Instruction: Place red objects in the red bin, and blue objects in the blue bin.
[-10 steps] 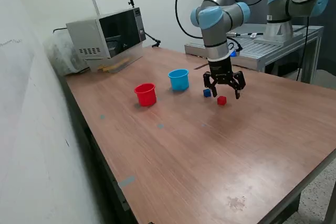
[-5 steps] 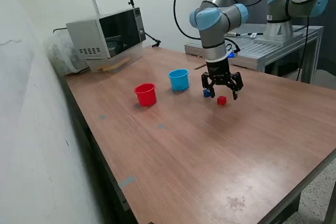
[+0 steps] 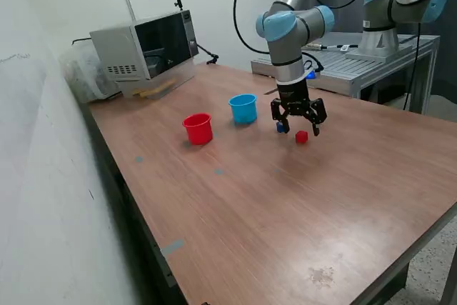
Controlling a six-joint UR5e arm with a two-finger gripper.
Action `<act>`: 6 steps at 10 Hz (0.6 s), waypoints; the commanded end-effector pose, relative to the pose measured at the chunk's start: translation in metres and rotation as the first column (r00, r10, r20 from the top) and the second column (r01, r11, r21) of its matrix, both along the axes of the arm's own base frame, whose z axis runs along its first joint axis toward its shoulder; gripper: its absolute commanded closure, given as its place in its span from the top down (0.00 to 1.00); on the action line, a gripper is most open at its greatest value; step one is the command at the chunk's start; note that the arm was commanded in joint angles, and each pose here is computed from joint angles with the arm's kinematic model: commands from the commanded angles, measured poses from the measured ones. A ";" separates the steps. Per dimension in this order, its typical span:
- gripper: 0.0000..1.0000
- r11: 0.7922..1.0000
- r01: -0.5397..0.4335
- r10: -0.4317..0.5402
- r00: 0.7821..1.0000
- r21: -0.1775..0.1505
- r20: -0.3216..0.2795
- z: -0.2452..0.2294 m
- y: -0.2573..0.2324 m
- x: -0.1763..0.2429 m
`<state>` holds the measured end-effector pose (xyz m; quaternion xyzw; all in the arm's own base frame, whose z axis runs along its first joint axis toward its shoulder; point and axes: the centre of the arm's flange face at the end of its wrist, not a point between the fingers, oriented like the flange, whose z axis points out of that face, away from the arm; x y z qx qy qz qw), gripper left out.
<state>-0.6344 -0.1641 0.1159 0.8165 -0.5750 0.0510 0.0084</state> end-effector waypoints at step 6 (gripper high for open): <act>1.00 1.000 0.000 0.000 1.000 0.000 0.013 -0.007 0.000 0.002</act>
